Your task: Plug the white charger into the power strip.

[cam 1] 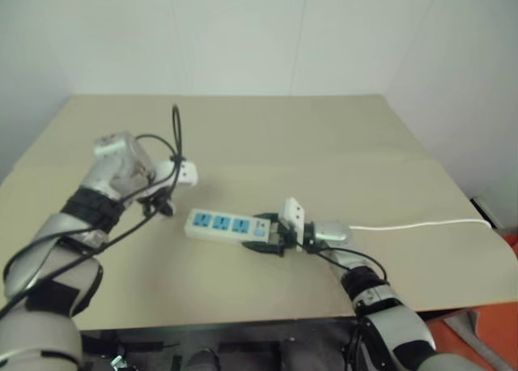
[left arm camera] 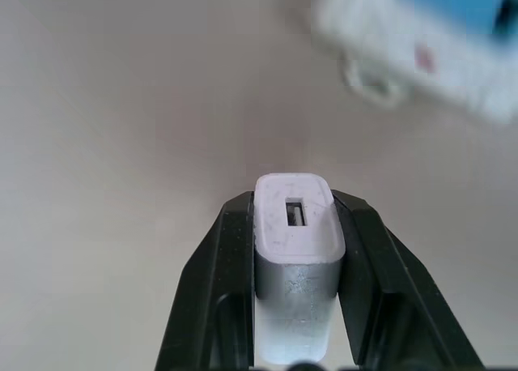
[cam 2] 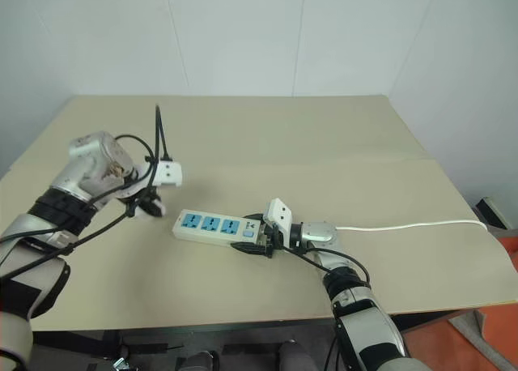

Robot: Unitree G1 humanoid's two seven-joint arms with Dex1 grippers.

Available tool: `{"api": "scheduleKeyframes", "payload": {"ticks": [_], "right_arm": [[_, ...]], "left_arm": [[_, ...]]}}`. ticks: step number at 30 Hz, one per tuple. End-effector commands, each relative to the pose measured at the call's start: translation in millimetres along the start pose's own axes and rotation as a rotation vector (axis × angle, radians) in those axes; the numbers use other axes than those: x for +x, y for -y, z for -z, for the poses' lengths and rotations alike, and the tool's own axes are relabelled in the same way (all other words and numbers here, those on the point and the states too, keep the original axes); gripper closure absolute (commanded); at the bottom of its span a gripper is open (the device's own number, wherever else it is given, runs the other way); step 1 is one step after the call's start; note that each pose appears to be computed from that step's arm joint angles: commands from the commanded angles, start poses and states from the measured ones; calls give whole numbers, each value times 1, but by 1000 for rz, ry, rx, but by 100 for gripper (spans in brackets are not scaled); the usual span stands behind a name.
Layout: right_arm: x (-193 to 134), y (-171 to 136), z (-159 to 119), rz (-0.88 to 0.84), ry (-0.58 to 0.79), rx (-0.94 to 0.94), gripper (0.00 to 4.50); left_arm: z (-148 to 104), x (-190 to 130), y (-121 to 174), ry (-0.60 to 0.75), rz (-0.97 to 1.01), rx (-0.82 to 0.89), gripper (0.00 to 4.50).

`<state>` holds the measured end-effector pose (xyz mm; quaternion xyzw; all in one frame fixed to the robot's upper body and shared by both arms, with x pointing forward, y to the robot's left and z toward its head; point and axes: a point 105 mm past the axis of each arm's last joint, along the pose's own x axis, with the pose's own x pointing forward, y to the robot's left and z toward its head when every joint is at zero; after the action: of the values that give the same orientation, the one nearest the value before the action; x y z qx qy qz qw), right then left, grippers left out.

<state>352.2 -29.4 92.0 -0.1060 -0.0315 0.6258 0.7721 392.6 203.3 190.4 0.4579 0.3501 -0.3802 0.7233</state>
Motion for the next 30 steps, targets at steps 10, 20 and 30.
{"api": "scheduleKeyframes", "payload": {"ticks": [10,20,30], "right_arm": [[3,1,-25,-124,68,-45,107],[3,-8,-1,-156,-1,-42,107],[5,-8,3,-172,-20,-39,107]], "left_arm": [[-86,-93,-33,1010,-308,-201,349],[-101,-99,30,1286,-200,-136,349],[-93,-97,69,1301,100,-114,349]]}}
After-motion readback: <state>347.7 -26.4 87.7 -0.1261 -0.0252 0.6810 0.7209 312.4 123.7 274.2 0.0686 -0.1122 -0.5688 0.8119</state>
